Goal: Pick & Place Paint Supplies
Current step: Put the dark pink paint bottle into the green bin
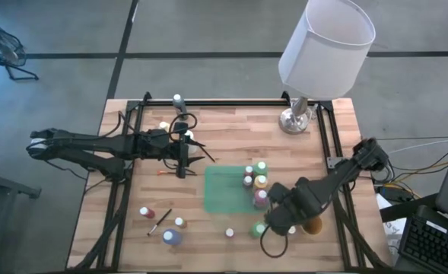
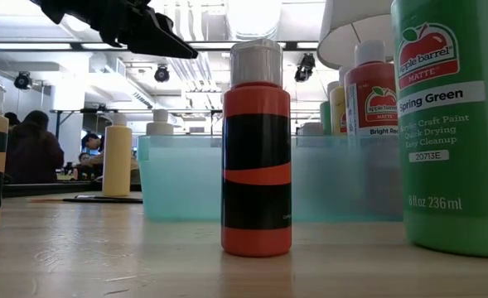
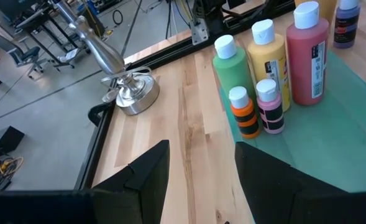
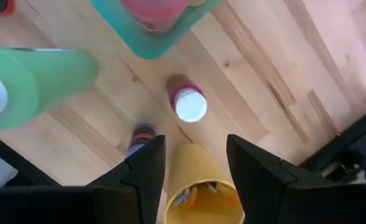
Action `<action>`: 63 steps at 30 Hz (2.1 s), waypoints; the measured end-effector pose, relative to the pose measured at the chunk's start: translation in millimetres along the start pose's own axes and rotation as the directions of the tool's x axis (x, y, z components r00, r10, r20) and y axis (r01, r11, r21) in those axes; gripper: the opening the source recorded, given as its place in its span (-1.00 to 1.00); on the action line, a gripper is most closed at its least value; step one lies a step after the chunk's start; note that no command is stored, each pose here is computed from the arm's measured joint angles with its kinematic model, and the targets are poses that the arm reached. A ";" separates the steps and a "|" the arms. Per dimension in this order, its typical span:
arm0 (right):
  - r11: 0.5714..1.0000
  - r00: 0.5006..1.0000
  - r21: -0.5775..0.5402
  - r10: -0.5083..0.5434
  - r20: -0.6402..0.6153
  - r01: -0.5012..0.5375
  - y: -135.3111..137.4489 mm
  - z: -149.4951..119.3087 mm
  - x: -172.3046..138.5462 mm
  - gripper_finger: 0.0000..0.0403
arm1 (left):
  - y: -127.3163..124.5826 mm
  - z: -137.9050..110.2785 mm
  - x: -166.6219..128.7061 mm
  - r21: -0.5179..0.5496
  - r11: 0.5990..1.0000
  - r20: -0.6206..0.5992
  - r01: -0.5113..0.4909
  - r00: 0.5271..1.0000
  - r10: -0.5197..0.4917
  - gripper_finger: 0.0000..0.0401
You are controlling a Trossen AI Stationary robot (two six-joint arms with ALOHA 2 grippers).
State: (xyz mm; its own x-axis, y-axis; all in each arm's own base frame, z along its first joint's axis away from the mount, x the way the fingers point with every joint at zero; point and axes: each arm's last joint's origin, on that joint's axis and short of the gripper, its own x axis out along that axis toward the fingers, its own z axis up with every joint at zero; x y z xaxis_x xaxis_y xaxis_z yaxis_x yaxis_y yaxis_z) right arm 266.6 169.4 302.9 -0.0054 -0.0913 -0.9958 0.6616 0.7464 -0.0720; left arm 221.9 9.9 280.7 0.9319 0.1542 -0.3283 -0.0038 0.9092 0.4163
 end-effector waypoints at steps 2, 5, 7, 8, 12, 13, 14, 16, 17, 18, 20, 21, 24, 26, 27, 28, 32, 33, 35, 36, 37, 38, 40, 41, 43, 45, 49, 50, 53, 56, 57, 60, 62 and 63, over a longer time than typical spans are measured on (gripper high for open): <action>1.000 1.000 0.004 0.011 0.002 -0.011 -3.4 2.1 3.2 -0.16 | 0.0 -0.1 0.0 0.000 1.000 -0.001 0.000 1.000 0.000 -0.06; 1.000 1.000 -0.010 0.027 -0.001 -0.027 -6.3 7.1 10.9 -0.12 | 0.0 0.0 0.0 0.000 1.000 0.000 0.000 1.000 0.000 -0.06; 1.000 0.999 -0.014 0.018 -0.028 -0.018 -8.3 10.2 17.5 -0.10 | 0.0 -0.1 0.0 0.000 1.000 0.000 0.000 1.000 0.000 -0.06; 1.000 0.999 -0.014 0.014 -0.041 -0.015 -9.2 11.4 20.6 -0.08 | -0.1 -0.1 0.0 0.000 1.000 0.000 0.000 1.000 0.000 -0.06; 0.999 0.996 -0.026 0.021 -0.084 -0.023 -10.6 15.6 33.2 -0.05 | -0.1 -0.1 0.0 0.000 1.000 0.000 0.000 1.000 0.000 -0.06; 0.999 0.996 -0.029 0.022 -0.089 -0.025 -10.8 16.7 36.0 -0.05 | 0.0 0.0 0.0 0.000 1.000 0.000 0.000 1.000 0.000 -0.06; 0.999 0.995 -0.031 0.024 -0.096 -0.028 -11.1 17.8 38.4 -0.05 | 0.0 0.0 0.0 0.000 1.000 0.000 0.000 1.000 0.000 -0.06; 0.999 0.994 -0.034 0.027 -0.101 -0.030 -11.6 19.4 42.7 -0.06 | 0.0 0.0 0.0 0.000 1.000 0.000 0.000 1.000 0.000 -0.06; 0.999 0.994 -0.036 0.026 -0.103 -0.030 -11.6 19.3 44.3 -0.07 | 0.0 0.0 0.0 0.000 1.000 0.001 0.000 1.000 0.000 -0.06; 0.999 0.994 -0.040 0.028 -0.102 -0.032 -11.4 19.3 45.5 -0.08 | 0.0 0.1 0.0 0.000 1.000 0.001 -0.001 1.000 0.001 -0.06; 0.998 0.994 -0.045 0.042 -0.097 -0.046 -9.9 19.5 47.6 -0.09 | 0.1 0.3 0.0 0.000 1.000 0.003 -0.001 1.000 0.001 -0.06; 0.998 0.994 -0.046 0.049 -0.095 -0.053 -9.1 19.5 48.4 -0.10 | 0.1 0.3 0.0 0.000 1.000 0.003 -0.001 1.000 0.001 -0.06; 0.997 0.994 -0.046 0.063 -0.091 -0.067 -7.7 19.7 49.5 -0.11 | 0.1 0.2 0.0 0.000 1.000 0.003 -0.001 1.000 0.001 -0.06; 0.996 0.994 -0.045 0.067 -0.089 -0.071 -7.4 20.1 51.1 -0.11 | 0.1 0.2 0.0 -0.002 1.000 0.003 -0.001 1.000 0.001 -0.06; 0.997 0.994 -0.045 0.063 -0.090 -0.068 -7.7 19.9 52.1 -0.11 | 0.1 0.3 0.0 -0.002 1.000 0.003 -0.001 1.000 0.001 -0.06; 0.997 0.994 -0.046 0.059 -0.091 -0.064 -8.0 19.7 53.4 -0.10 | 0.1 0.2 0.0 -0.002 1.000 0.003 -0.001 1.000 0.001 -0.06; 0.997 0.994 -0.047 0.051 -0.097 -0.056 -8.8 18.3 60.4 -0.05 | 0.1 0.3 0.0 -0.002 1.000 0.003 -0.001 1.000 0.001 -0.06; 0.997 0.994 -0.047 0.055 -0.097 -0.059 -8.4 18.2 62.4 -0.04 | 0.1 0.3 0.0 -0.003 1.000 0.003 -0.001 1.000 0.001 -0.06; 0.997 0.993 -0.046 0.060 -0.101 -0.065 -8.2 18.0 66.0 -0.02 | 0.1 0.2 0.0 -0.003 1.000 0.003 -0.001 1.000 0.001 -0.06; 0.997 0.993 -0.049 0.058 -0.102 -0.063 -8.4 17.7 67.4 -0.01 | 0.1 0.2 0.0 -0.003 1.000 0.003 -0.001 1.000 0.001 -0.06; 0.997 0.993 -0.052 0.054 -0.104 -0.060 -8.9 17.5 68.5 -0.01 | 0.1 0.1 0.0 -0.003 1.000 0.002 -0.001 1.000 0.001 -0.06; 0.997 0.993 -0.054 0.051 -0.105 -0.057 -9.2 17.3 69.4 -0.02 | 0.1 0.3 0.0 -0.003 1.000 0.002 -0.001 1.000 0.001 -0.06; 0.997 0.993 -0.054 0.048 -0.106 -0.054 -9.6 17.0 70.8 -0.04 | 0.0 0.2 0.0 -0.003 1.000 0.002 -0.001 1.000 0.001 -0.06; 0.997 0.993 -0.054 0.044 -0.108 -0.050 -10.0 16.8 71.7 -0.05 | 0.1 0.2 0.0 -0.003 1.000 0.002 -0.001 1.000 0.001 -0.06; 0.997 0.993 -0.055 0.041 -0.109 -0.047 -10.4 16.5 73.7 -0.09 | 0.0 0.3 0.0 -0.003 1.000 0.003 -0.001 1.000 0.001 -0.06; 0.997 0.993 -0.054 0.052 -0.104 -0.058 -9.6 16.6 76.6 -0.13 | 0.0 0.3 0.0 -0.004 1.000 0.002 -0.001 1.000 0.001 -0.06; 0.996 0.993 -0.057 0.060 -0.099 -0.066 -9.5 16.4 81.6 -0.20 | 0.0 0.1 0.0 -0.004 1.000 0.002 0.000 1.000 0.000 -0.06; 0.996 0.993 -0.058 0.061 -0.098 -0.066 -9.6 16.3 82.2 -0.22 | -0.1 0.1 0.0 -0.004 1.000 0.001 0.000 1.000 0.000 -0.06; 0.996 0.993 -0.061 0.064 -0.103 -0.070 -9.7 16.0 82.6 -0.29 | -0.1 0.0 0.0 -0.004 1.000 0.000 0.001 1.000 -0.001 -0.06; 0.995 0.992 -0.061 0.069 -0.107 -0.076 -9.4 16.0 82.3 -0.36 | -0.1 0.0 0.0 -0.004 1.000 0.000 0.000 1.000 0.000 -0.06; 0.995 0.992 -0.062 0.070 -0.108 -0.077 -9.4 15.9 82.4 -0.38 | -0.1 -0.1 0.0 -0.004 1.000 -0.001 0.000 1.000 0.000 -0.06; 0.995 0.991 -0.059 0.071 -0.110 -0.078 -9.4 15.9 82.4 -0.39 | -0.1 -0.1 0.1 -0.004 1.000 -0.001 0.001 1.000 -0.001 -0.06; 0.995 0.991 -0.058 0.073 -0.109 -0.079 -9.2 15.9 82.5 -0.33 | -0.1 -0.1 0.1 -0.004 1.000 -0.001 0.000 1.000 0.000 -0.06; 0.995 0.991 -0.057 0.074 -0.109 -0.080 -9.1 16.0 82.5 -0.29 | -0.1 0.0 0.1 -0.004 1.000 0.000 0.000 1.000 0.000 -0.06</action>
State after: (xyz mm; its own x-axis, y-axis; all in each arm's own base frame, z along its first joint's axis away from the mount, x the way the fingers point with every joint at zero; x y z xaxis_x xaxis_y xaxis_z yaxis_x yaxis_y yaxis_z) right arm 272.1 144.5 222.3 -0.0384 0.0364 -0.9986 0.6164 0.7874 0.0050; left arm 222.0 9.8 280.7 0.9318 0.1539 -0.3287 -0.0047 0.9107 0.4131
